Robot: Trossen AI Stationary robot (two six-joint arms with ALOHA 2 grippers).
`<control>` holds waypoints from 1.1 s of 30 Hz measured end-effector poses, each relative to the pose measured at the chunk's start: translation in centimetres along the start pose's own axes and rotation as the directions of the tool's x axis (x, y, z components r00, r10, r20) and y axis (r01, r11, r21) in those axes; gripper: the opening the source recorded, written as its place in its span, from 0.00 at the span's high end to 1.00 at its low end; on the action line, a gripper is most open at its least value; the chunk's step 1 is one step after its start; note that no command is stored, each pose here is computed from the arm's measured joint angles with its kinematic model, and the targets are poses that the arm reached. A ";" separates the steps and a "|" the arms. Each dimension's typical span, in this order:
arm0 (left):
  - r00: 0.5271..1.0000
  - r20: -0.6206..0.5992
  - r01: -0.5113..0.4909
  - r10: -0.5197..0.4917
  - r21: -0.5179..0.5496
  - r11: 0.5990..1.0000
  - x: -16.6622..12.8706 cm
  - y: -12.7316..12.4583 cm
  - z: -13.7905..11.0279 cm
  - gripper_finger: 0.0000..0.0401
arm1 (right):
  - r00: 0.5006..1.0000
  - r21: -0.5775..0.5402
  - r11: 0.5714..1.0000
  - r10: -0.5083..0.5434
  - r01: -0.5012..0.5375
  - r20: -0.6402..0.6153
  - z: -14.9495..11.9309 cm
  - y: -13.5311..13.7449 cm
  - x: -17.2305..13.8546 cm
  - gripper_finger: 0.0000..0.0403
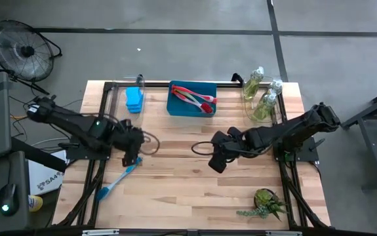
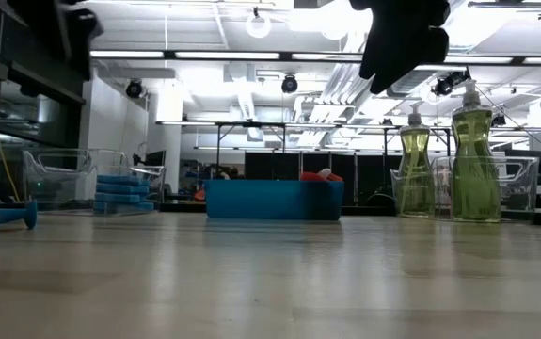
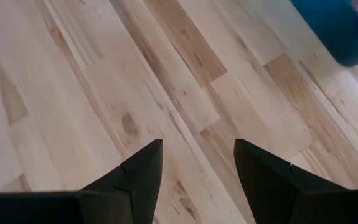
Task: Pick & Place Kitchen Sink Supplies
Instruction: Put the blue dish brush into the blue bin
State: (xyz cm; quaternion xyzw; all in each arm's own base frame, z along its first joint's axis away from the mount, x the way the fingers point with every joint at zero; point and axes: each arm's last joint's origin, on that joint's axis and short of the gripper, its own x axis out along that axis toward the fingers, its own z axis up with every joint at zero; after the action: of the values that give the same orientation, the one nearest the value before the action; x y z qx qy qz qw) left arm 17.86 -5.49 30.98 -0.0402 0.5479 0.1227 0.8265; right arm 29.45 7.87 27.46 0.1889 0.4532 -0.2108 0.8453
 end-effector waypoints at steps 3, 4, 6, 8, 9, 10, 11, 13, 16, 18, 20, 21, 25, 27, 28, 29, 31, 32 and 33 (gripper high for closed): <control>0.999 -0.032 0.006 -0.007 -0.037 0.999 0.8 -1.2 -1.4 0.20 | 1.000 -0.004 1.000 0.004 -0.004 0.000 -0.1 0.1 0.0 0.52; 0.999 -0.040 0.006 -0.009 -0.057 0.998 1.2 -1.6 -1.9 0.20 | 1.000 -0.004 1.000 0.005 -0.005 0.001 -0.1 0.1 -0.1 0.52; 0.998 -0.058 0.005 -0.012 -0.114 0.994 1.9 -2.3 -2.8 0.20 | 1.000 -0.004 1.000 0.008 -0.008 0.003 -0.1 0.2 -0.1 0.52; 0.996 -0.085 -0.002 -0.011 -0.150 0.989 2.5 -2.9 -3.9 0.20 | 1.000 -0.004 1.000 0.010 -0.010 0.004 -0.1 0.2 -0.1 0.52; 0.995 -0.101 0.004 -0.021 -0.163 0.987 2.8 -3.2 -4.5 0.20 | 1.000 -0.004 1.000 0.010 -0.010 0.004 -0.1 0.2 -0.1 0.52; 0.993 -0.114 0.018 -0.039 -0.175 0.984 3.1 -3.6 -5.0 0.20 | 1.000 -0.004 1.000 0.010 -0.010 0.004 -0.1 0.2 -0.1 0.52; 0.990 -0.127 0.031 -0.055 -0.188 0.982 3.5 -3.9 -5.5 0.20 | 1.000 -0.004 1.000 0.010 -0.010 0.004 -0.1 0.2 -0.1 0.52; 0.984 -0.154 0.050 -0.085 -0.218 0.975 4.1 -4.5 -6.5 0.20 | 1.000 -0.009 1.000 0.010 -0.010 0.004 -0.1 0.2 -0.1 0.52; 0.974 -0.186 0.080 -0.133 -0.267 0.960 4.8 -5.3 -7.8 0.20 | 1.000 -0.012 1.000 0.006 -0.006 0.000 -0.2 0.2 -0.1 0.52; 0.968 -0.209 0.075 -0.141 -0.296 0.952 5.1 -5.6 -8.6 0.20 | 1.000 -0.012 1.000 -0.001 0.001 -0.009 -0.3 0.1 -0.1 0.52; 0.964 -0.226 0.061 -0.139 -0.323 0.944 5.3 -5.8 -9.3 0.20 | 1.000 -0.019 1.000 -0.016 0.015 -0.024 -0.6 0.1 -0.2 0.52; 0.962 -0.234 0.055 -0.138 -0.330 0.942 5.4 -5.9 -9.7 0.20 | 0.999 -0.017 1.000 -0.024 0.023 -0.030 -0.8 0.1 -0.3 0.52; 0.949 -0.255 0.086 -0.184 -0.352 0.932 5.8 -6.6 -10.8 0.20 | 0.998 -0.025 0.998 -0.064 0.064 -0.027 -1.6 0.1 -1.1 0.52; 0.943 -0.257 0.109 -0.212 -0.362 0.926 5.9 -7.1 -11.2 0.20 | 0.997 -0.028 0.997 -0.070 0.070 -0.014 -2.0 0.3 -1.4 0.52; 0.942 -0.257 0.110 -0.216 -0.370 0.923 5.9 -7.4 -11.3 0.20 | 0.998 -0.031 0.997 -0.069 0.068 -0.009 -2.1 0.4 -1.5 0.52; 0.941 -0.260 0.107 -0.216 -0.376 0.920 6.0 -7.6 -11.4 0.20 | 0.998 -0.032 0.997 -0.067 0.066 -0.007 -2.2 0.6 -1.6 0.52; 0.938 -0.275 0.092 -0.211 -0.388 0.917 6.2 -8.0 -11.7 0.20 | 0.998 -0.028 0.998 -0.063 0.062 -0.005 -2.5 0.8 -1.7 0.52; 0.934 -0.289 0.084 -0.209 -0.393 0.916 6.3 -8.2 -11.9 0.20 | 0.998 -0.022 0.998 -0.063 0.063 0.001 -2.7 0.9 -1.8 0.52; 0.930 -0.307 0.069 -0.203 -0.399 0.914 6.5 -8.4 -12.0 0.20 | 0.998 -0.017 0.998 -0.065 0.065 0.008 -2.8 1.0 -1.9 0.52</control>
State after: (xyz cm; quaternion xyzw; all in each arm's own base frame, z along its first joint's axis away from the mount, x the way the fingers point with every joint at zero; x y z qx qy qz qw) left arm 11.63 -14.98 19.67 -0.2594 0.6443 0.1593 0.7016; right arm 27.13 10.51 27.72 0.1659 0.4575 -0.2351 0.8413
